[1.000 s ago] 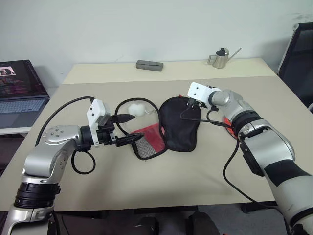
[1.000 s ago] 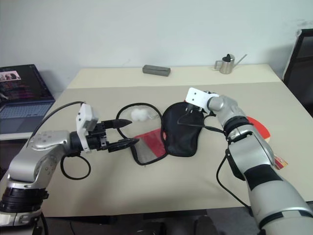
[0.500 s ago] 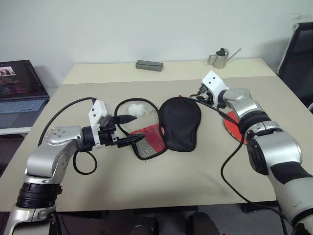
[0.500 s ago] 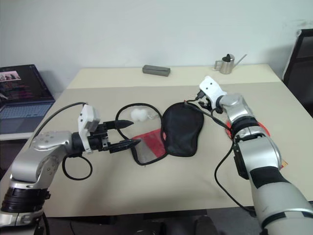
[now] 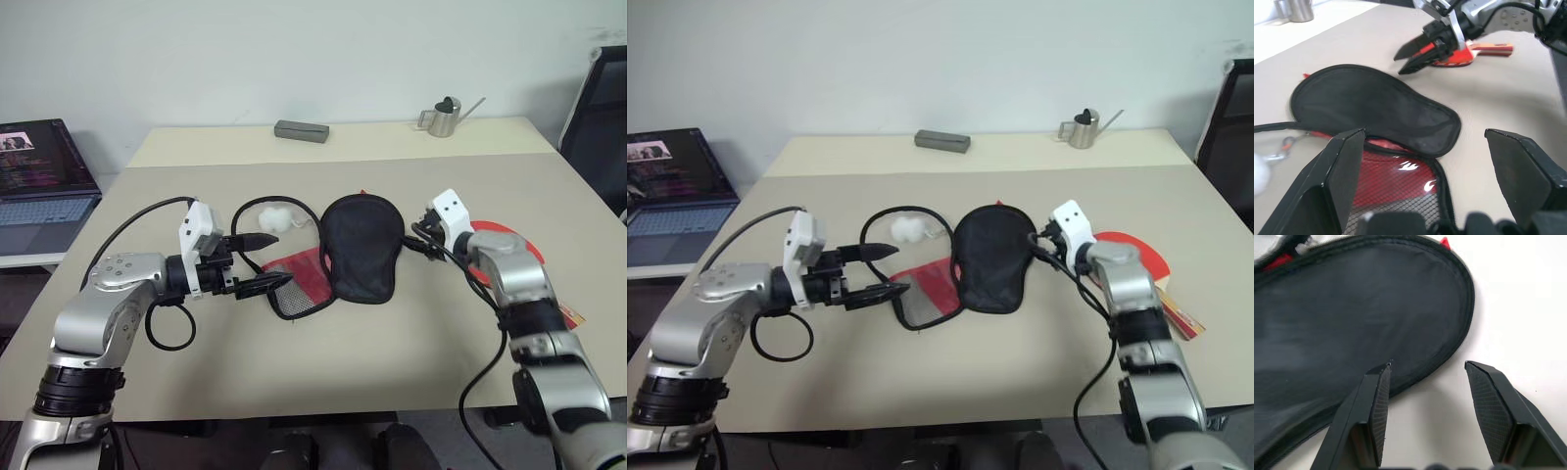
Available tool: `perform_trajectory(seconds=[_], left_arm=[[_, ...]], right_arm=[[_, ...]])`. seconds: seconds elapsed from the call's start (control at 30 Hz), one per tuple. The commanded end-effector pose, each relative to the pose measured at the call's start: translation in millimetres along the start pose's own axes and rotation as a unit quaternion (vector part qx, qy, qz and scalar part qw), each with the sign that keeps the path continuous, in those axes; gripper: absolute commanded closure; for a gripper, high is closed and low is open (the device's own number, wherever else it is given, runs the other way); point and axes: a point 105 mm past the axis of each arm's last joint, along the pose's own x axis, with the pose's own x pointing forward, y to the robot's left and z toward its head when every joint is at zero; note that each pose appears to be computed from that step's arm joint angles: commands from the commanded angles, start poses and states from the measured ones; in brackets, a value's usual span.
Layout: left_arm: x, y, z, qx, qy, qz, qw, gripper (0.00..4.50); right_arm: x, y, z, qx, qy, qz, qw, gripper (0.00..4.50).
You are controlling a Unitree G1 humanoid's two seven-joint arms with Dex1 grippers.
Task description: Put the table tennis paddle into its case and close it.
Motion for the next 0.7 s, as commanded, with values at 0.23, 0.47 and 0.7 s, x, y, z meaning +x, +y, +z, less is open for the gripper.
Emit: perform_trajectory(seconds=[0.23,0.47,0.7], left_arm=[[-4.2,2.4,12.3,0.028,-0.008,-0.002,1.000,0.23],[-1.3,3.1,11.6,0.029,-0.007,-0.005,1.000,0.23],[-2.8,2.3,9.8,0.030,-0.005,-0.003,1.000,0.23]], right_arm=[[-27.2,32.0,-0.5,0.076,-0.002,0.008,0.997,1.85],[-12.2,44.4,-8.4,0.092,0.008,0.012,0.996,1.85],[-2.3,51.4,-20.7,0.089,0.025,0.016,0.996,1.85]])
